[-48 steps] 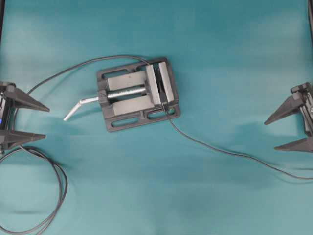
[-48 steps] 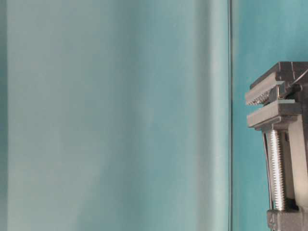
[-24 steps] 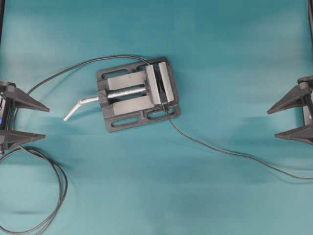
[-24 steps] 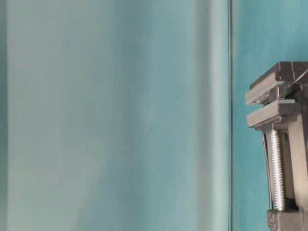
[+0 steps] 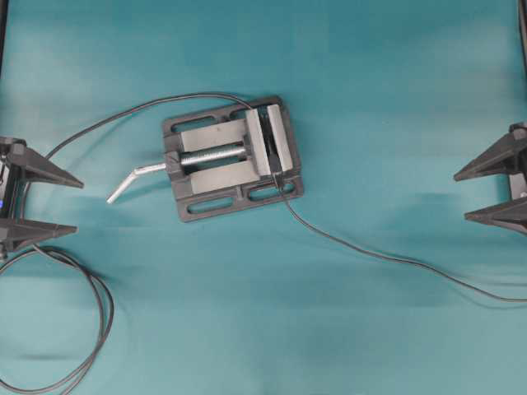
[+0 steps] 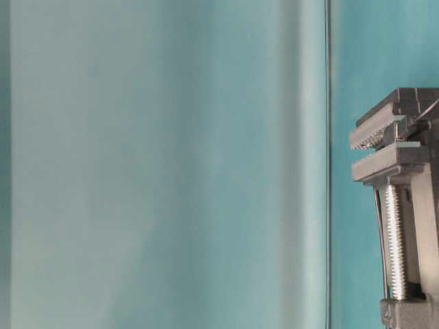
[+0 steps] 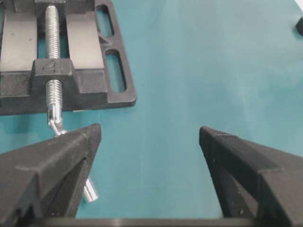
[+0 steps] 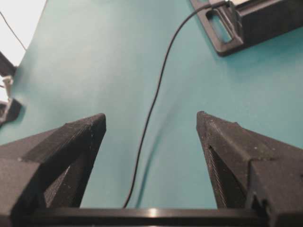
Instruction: Insert the USB cable into the fixed female connector.
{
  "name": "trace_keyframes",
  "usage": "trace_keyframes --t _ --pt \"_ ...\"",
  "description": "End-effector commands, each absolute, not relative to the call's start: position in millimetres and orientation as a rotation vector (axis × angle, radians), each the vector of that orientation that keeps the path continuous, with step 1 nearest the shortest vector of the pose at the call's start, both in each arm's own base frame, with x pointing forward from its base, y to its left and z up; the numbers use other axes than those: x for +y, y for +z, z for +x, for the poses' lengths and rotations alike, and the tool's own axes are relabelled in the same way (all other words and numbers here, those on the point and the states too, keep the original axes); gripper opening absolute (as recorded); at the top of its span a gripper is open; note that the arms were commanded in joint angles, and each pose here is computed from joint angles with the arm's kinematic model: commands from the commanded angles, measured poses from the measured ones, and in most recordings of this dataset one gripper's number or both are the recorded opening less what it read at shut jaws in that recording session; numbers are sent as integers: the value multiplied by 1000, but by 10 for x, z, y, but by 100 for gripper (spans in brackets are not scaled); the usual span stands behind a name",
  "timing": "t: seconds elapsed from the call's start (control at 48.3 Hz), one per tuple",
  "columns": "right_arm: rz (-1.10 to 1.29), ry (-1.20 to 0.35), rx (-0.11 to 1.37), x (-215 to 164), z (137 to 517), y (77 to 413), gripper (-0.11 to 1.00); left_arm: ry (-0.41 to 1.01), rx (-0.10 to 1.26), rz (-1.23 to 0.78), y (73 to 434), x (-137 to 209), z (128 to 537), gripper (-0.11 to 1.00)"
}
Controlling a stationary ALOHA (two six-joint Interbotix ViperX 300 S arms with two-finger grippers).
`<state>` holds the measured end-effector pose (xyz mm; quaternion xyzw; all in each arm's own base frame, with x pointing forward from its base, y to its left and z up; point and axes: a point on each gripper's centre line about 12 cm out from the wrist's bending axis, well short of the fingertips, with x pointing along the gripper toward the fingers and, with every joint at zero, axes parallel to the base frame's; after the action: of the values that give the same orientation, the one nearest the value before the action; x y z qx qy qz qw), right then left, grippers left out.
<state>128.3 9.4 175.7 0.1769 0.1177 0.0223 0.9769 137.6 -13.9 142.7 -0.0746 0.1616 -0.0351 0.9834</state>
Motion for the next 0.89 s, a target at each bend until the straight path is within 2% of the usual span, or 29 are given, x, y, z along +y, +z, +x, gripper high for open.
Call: trace_keyframes --t 0.0,0.869 --pt "363 41 223 86 1295 1818 82 -74 310 -157 1475 -145 1400 100" --pt "340 40 230 84 1294 1813 82 -74 310 -157 1475 -145 1400 100"
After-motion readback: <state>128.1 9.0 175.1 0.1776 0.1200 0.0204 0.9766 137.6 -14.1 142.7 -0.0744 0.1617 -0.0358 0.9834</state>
